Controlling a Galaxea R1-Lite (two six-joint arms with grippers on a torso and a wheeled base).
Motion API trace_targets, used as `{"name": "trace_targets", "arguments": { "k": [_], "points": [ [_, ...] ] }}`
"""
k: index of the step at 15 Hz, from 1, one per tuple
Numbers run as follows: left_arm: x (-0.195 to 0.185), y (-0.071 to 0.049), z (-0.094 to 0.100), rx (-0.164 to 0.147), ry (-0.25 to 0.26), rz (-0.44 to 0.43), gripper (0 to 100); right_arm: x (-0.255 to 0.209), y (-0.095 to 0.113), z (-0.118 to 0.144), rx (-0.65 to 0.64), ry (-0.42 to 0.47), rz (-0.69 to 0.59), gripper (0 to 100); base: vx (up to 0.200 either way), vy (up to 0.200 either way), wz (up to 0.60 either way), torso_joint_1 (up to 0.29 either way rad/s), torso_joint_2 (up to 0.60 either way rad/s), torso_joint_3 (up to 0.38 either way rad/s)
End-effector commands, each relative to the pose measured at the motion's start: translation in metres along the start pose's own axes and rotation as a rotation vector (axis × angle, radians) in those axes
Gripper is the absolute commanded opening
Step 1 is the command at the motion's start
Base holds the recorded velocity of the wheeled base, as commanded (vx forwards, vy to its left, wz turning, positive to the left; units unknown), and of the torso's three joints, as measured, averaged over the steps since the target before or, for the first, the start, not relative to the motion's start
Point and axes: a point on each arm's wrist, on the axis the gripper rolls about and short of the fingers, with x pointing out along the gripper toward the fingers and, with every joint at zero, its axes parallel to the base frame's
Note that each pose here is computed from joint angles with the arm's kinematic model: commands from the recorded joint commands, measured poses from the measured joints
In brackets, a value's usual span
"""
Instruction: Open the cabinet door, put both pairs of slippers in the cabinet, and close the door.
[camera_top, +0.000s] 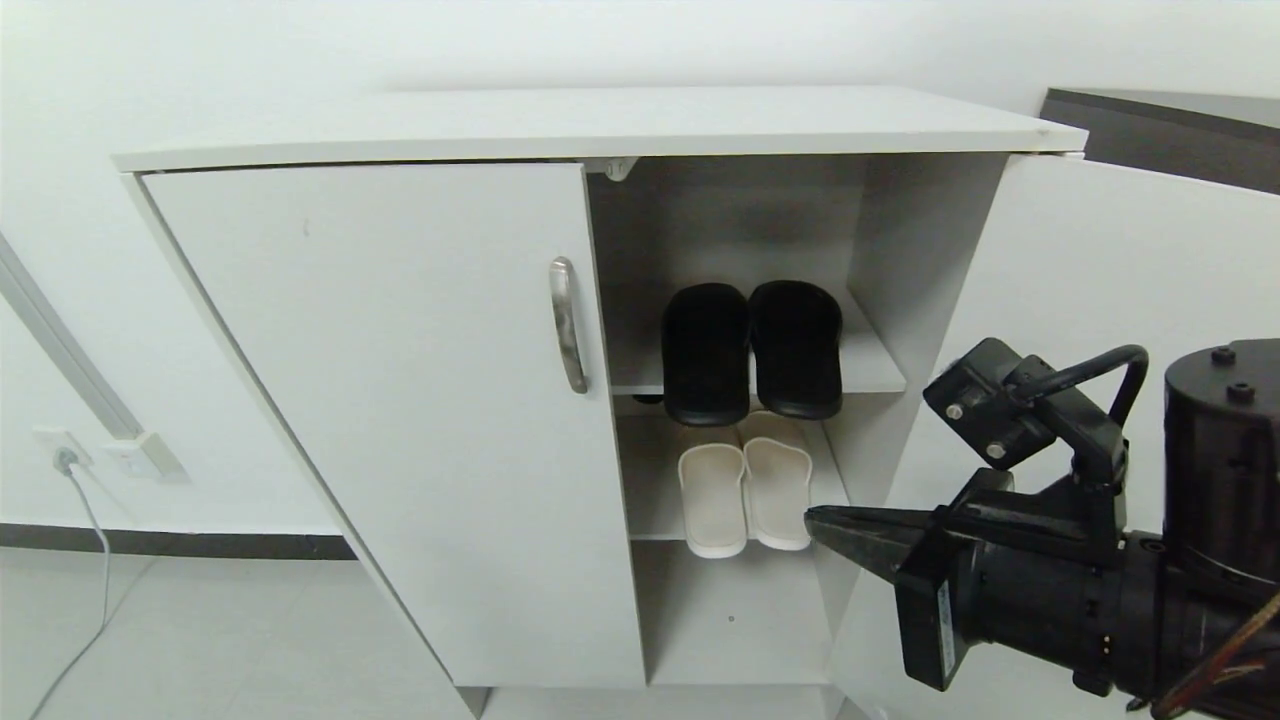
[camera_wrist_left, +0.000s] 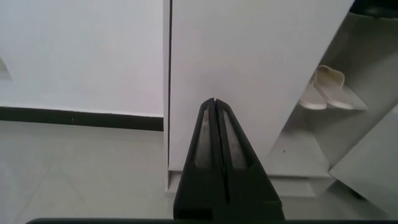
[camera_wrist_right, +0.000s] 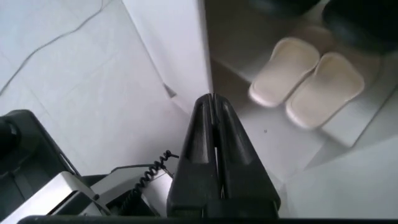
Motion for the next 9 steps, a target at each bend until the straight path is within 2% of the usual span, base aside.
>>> {"name": "trace_targets", "arguments": {
  "k": [1, 9],
  "points": [
    [0.0, 0.0, 0.0, 0.0, 0.001, 0.001, 0, 0.002, 0.0, -0.002, -0.001, 0.008, -0.001, 0, -0.2, 0.0, 0.0, 0.002, 0.0, 0.007],
    [0.0, 0.0, 0.0, -0.002, 0.001, 0.001, 0, 0.013, 0.0, -0.011, -0.004, 0.045, -0.007, 0, -0.2, 0.0, 0.0, 0.002, 0.0, 0.004]
  ]
}}
